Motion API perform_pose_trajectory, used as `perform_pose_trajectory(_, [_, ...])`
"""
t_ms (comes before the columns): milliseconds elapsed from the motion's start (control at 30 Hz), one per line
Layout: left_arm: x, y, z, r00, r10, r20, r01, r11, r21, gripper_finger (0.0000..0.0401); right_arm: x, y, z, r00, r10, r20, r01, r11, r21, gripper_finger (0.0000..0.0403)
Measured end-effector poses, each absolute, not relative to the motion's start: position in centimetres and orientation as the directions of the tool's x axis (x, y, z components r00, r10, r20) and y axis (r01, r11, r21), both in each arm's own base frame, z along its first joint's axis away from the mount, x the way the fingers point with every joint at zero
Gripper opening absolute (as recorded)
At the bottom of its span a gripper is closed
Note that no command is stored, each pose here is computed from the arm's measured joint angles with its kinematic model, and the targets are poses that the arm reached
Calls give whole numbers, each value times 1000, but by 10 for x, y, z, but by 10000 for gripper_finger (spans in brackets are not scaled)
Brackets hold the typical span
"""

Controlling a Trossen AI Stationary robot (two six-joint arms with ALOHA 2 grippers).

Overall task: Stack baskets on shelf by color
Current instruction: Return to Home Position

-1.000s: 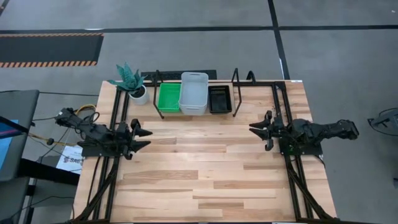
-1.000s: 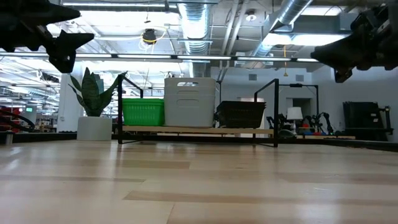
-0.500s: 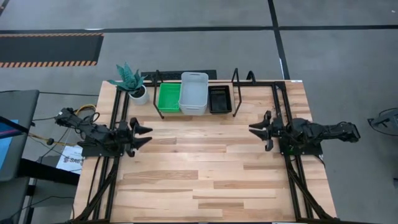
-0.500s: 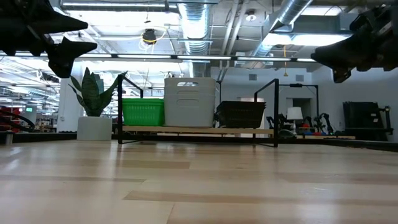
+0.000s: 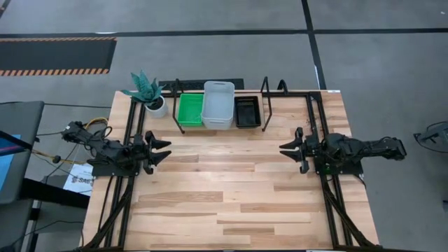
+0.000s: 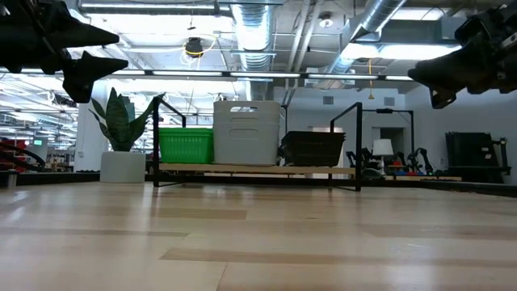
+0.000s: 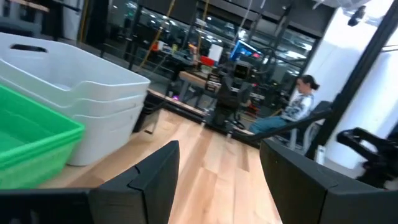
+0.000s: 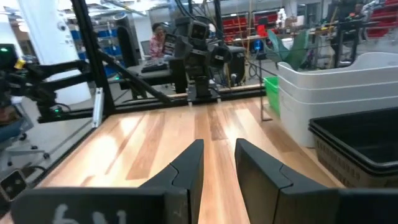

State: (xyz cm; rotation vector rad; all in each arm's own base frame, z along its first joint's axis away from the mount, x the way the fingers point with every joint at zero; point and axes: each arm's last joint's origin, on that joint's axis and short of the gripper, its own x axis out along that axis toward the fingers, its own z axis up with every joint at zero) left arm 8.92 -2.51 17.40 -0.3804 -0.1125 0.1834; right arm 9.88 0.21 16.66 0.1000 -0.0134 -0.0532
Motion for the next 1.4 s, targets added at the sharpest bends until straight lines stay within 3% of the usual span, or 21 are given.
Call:
perform_pose_trajectory(600, [89,-25,174,973,219,72,-196,949,-246,213,103,-5,160,990,-128,-64,136,981,138,118])
perform_pose_trajectory(1400, [89,-25,174,973,219,72,-195,948,-250,212,103,-5,160,990,-129,-62,137,978,160,118])
